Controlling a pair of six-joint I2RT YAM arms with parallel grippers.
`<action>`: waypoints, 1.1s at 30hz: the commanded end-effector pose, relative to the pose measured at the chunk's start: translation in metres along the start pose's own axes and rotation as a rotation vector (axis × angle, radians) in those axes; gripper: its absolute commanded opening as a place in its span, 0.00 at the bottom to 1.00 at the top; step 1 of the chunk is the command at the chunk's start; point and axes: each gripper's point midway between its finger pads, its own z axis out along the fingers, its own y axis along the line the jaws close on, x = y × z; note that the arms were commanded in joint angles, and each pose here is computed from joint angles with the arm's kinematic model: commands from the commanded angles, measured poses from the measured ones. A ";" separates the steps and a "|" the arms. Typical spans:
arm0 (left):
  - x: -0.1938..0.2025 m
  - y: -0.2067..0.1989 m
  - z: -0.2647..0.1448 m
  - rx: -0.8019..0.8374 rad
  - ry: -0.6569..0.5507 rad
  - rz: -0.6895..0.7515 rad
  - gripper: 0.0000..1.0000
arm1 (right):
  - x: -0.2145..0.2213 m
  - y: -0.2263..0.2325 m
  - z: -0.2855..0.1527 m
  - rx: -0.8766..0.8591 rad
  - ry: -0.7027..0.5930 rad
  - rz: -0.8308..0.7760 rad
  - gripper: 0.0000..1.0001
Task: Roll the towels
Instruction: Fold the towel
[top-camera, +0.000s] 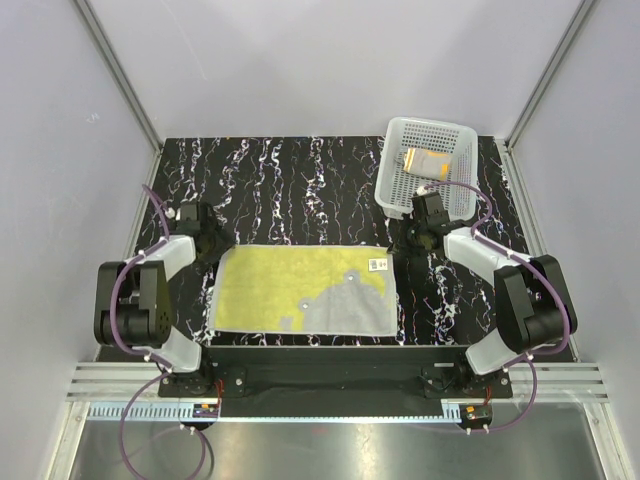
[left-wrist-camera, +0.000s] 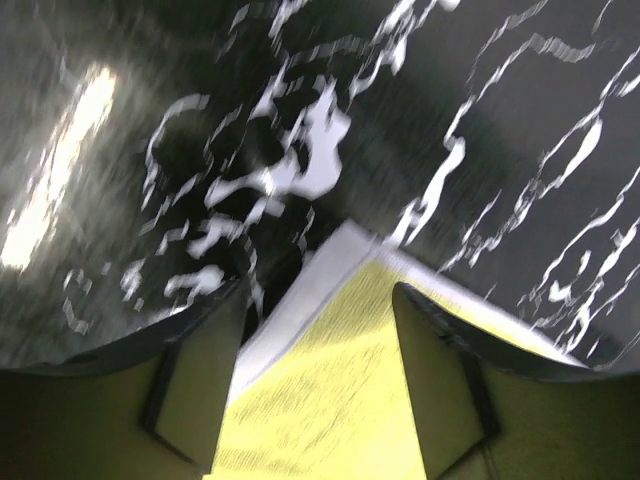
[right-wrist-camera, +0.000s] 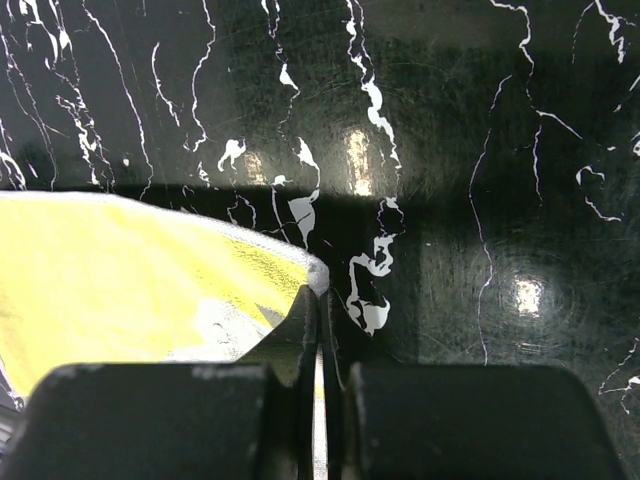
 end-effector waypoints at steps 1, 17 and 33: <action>0.000 -0.004 0.014 0.009 0.024 0.007 0.63 | -0.002 0.002 -0.005 0.002 -0.019 -0.036 0.00; 0.015 -0.016 0.014 0.122 0.053 0.018 0.18 | -0.001 -0.002 0.001 0.017 -0.011 -0.032 0.00; -0.021 -0.029 -0.023 0.142 -0.090 0.066 0.00 | -0.023 0.007 -0.017 0.019 -0.079 -0.084 0.00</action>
